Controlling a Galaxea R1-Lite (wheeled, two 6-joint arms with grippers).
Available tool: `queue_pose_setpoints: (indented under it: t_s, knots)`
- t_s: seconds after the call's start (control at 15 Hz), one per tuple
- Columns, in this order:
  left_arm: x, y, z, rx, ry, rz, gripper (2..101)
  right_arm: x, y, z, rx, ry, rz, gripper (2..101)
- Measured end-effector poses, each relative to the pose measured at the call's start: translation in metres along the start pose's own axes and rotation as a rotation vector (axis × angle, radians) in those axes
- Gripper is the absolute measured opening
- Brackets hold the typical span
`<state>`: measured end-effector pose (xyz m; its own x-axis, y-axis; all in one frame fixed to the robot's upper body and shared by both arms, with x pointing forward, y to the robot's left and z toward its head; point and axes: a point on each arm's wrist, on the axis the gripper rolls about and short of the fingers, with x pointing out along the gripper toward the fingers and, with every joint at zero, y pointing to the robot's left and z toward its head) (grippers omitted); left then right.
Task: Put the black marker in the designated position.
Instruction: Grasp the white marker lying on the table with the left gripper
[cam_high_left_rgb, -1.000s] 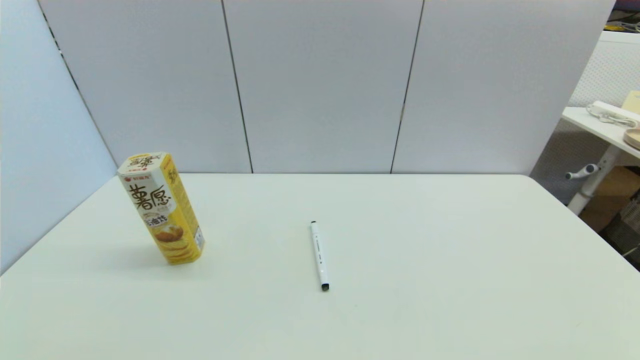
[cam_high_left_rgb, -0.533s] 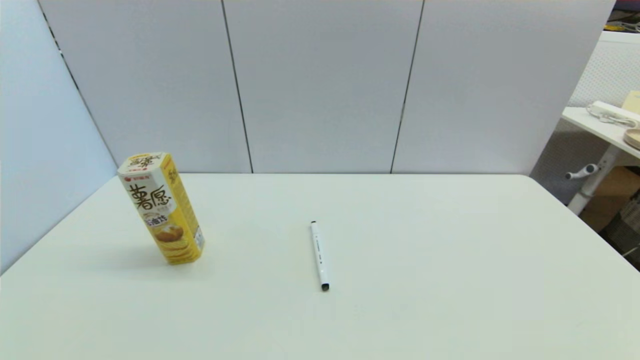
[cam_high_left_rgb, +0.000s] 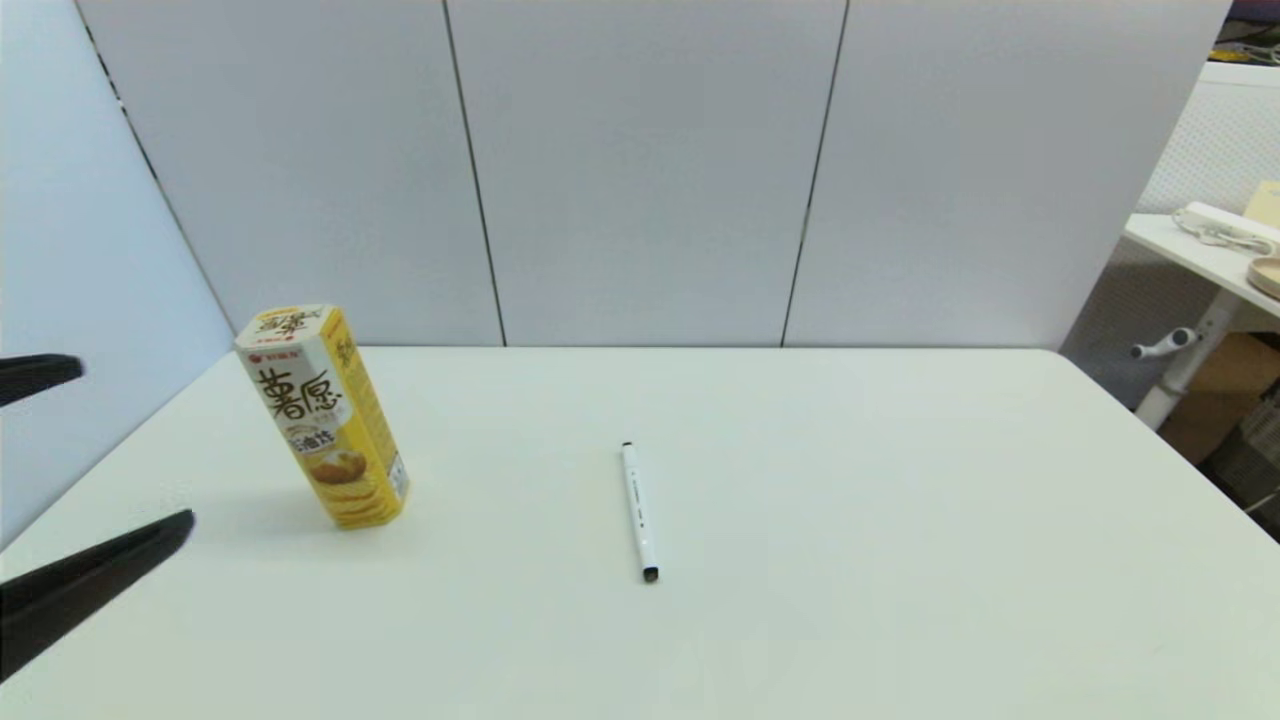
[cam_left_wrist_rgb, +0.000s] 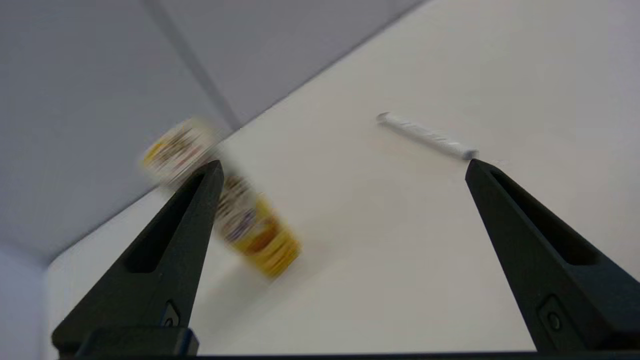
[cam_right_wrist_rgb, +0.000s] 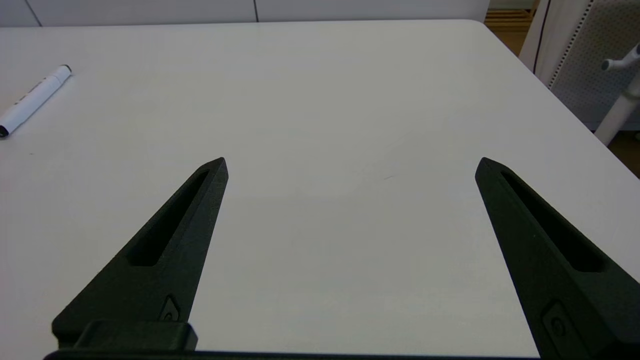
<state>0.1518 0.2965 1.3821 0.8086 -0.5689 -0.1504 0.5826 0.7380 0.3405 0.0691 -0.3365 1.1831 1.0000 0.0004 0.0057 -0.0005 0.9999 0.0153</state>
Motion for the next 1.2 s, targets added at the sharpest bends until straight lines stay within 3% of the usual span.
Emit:
queue_pose_setpoints:
  t_s: [0.13,0.27,0.47,0.67,0.87,1.0,1.2]
  knots:
    - [0.032,-0.011,0.024,0.007,0.005,-0.195,97.8,0.000,0.000,0.000,0.000,0.000,0.000,98.0]
    - [0.067,-0.034,0.048,-0.023,0.035,-0.314,97.8,0.000,0.000,0.000,0.000,0.000,0.000,98.0]
    - [0.121,-0.076,0.080,-0.098,0.104,-0.328,97.8,0.000,0.000,0.000,0.000,0.000,0.000,98.0]
    - [0.178,-0.115,0.099,-0.205,0.164,-0.253,97.8,0.000,0.000,0.000,0.000,0.000,0.000,98.0]
    - [0.234,-0.150,0.099,-0.376,0.252,-0.087,97.8,0.000,0.000,0.000,0.000,0.001,0.000,98.0]
    - [0.262,-0.170,0.083,-0.506,0.373,0.057,97.8,0.000,0.000,0.000,0.000,0.000,0.000,98.0]
    - [0.284,-0.186,0.043,-0.623,0.545,0.296,97.8,0.000,0.000,0.000,0.000,0.000,0.000,98.0]
